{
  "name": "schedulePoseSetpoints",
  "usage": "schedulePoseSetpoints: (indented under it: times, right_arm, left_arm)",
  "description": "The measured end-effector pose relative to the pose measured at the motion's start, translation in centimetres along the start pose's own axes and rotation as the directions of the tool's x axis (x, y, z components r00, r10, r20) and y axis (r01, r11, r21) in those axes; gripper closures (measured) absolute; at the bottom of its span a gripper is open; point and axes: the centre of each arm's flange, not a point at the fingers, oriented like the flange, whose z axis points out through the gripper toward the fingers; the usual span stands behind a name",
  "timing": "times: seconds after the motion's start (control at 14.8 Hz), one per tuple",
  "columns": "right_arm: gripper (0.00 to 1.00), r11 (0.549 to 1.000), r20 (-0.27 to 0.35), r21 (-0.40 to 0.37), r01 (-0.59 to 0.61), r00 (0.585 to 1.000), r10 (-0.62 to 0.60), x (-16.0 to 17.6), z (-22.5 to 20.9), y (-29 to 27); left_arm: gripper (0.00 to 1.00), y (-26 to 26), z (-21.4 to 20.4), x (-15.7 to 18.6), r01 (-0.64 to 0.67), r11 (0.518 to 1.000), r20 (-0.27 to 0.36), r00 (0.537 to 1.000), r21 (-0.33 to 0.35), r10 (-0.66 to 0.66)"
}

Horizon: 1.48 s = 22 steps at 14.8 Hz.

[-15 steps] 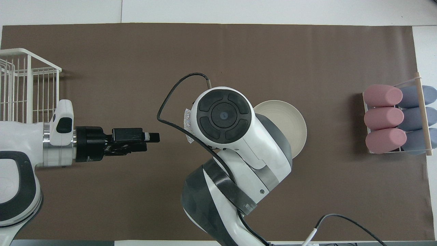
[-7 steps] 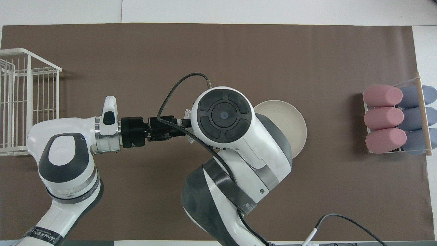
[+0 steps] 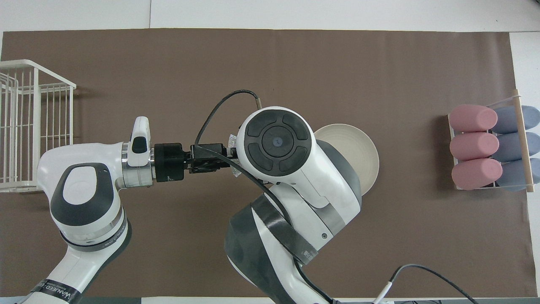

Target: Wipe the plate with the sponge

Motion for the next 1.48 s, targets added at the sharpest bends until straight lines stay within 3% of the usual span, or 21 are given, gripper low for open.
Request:
schedulePoseSetpoints:
  times: [0.34, 0.4, 0.47, 0.67, 0.81, 1.28, 1.35, 1.48]
  right_arm:
    - [0.89, 1.000, 0.000, 0.000, -0.002, 1.000, 0.002, 0.1, 0.0, -0.1]
    - [0.89, 1.000, 0.000, 0.001, -0.001, 1.000, 0.001, 0.1, 0.0, -0.1]
    - [0.89, 1.000, 0.000, 0.001, -0.001, 1.000, 0.001, 0.0, 0.0, 0.0]
    - [0.89, 1.000, 0.000, 0.001, 0.022, 1.000, -0.022, 0.1, 0.0, -0.1]
    - [0.74, 0.998, 0.000, 0.001, 0.057, 0.998, -0.057, 0.1, 0.0, -0.1]
    - [0.06, 0.996, 0.005, 0.016, 0.087, 0.996, -0.087, 0.8, -0.1, -0.8]
    - [0.00, 0.992, 0.002, 0.016, 0.128, 0.992, -0.128, 1.6, 0.0, -1.2]
    - [0.00, 0.966, -0.007, 0.014, 0.259, 0.966, -0.259, 3.6, 0.1, -2.4]
  left_arm:
    - [0.79, 0.0, 0.1, 0.0, -0.004, 1.000, 0.010, 1.000, 0.004, 0.004]
    - [0.89, -0.1, 0.1, 0.0, -0.003, 1.000, 0.014, 1.000, 0.003, 0.003]
    - [0.93, -0.1, 0.1, 0.0, -0.003, 1.000, 0.016, 1.000, 0.003, 0.003]
    - [0.93, -0.1, 0.1, 0.0, -0.002, 1.000, 0.017, 1.000, 0.002, 0.002]
    - [0.93, -0.1, 0.1, 0.0, -0.002, 1.000, 0.018, 1.000, 0.002, 0.002]
    - [0.94, -0.2, -0.4, 0.3, -0.002, 1.000, 0.020, 1.000, 0.004, 0.002]
    - [0.94, -0.3, -0.7, 0.3, -0.007, 1.000, 0.029, 1.000, 0.016, 0.006]
    - [0.94, -0.2, -1.7, 0.8, -0.005, 0.998, 0.041, 0.999, 0.057, 0.002]
